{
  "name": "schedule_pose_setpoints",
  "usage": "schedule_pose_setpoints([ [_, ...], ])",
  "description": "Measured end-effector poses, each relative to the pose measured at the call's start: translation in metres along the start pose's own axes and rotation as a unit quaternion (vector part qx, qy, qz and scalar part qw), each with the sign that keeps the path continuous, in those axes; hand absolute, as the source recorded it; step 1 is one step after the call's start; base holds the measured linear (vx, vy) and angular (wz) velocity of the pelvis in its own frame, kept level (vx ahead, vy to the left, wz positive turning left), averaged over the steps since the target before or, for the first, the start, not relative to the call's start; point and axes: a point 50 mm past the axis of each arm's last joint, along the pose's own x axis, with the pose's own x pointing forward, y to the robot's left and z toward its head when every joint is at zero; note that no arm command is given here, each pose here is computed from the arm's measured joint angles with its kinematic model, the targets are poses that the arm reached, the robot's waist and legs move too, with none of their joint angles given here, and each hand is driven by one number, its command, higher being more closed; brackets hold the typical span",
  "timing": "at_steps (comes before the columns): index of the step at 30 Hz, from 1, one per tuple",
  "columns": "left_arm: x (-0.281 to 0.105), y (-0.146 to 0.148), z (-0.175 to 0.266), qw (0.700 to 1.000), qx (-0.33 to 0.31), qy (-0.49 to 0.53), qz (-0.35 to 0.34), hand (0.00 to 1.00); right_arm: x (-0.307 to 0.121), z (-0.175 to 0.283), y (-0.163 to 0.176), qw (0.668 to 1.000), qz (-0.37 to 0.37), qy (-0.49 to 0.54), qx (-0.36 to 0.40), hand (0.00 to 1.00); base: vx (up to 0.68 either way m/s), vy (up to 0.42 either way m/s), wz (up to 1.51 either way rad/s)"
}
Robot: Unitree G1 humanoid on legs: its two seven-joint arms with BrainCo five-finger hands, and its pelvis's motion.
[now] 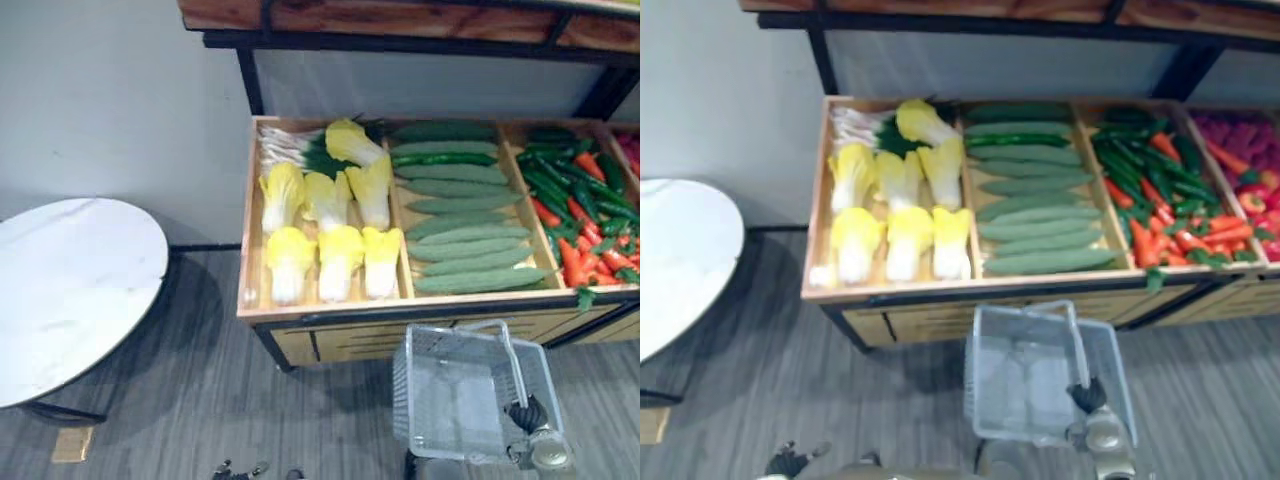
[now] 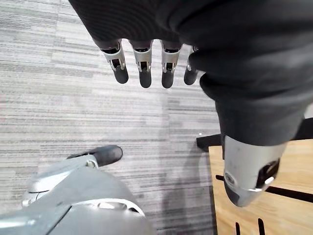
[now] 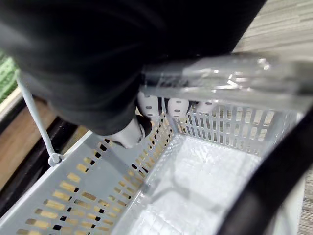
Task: Pick vegetable in the basket
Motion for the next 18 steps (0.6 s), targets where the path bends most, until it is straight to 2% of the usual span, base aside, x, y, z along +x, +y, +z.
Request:
schedule_pose_setpoints([
  [13,-0.002,-0.005,-0.005,1.0,-0.004,0.005,-0.002,0.0,-0.018,-0.052,-0.008,0.992,-0.037,0.099,0.067,1.0,0.03,-0.044,0.03],
  [18,-0.002,-0.005,-0.005,1.0,-0.005,0.005,-0.002,0.0,-0.018,-0.052,-0.008,0.992,-0.037,0.099,0.067,1.0,0.0,0.0,0.0],
])
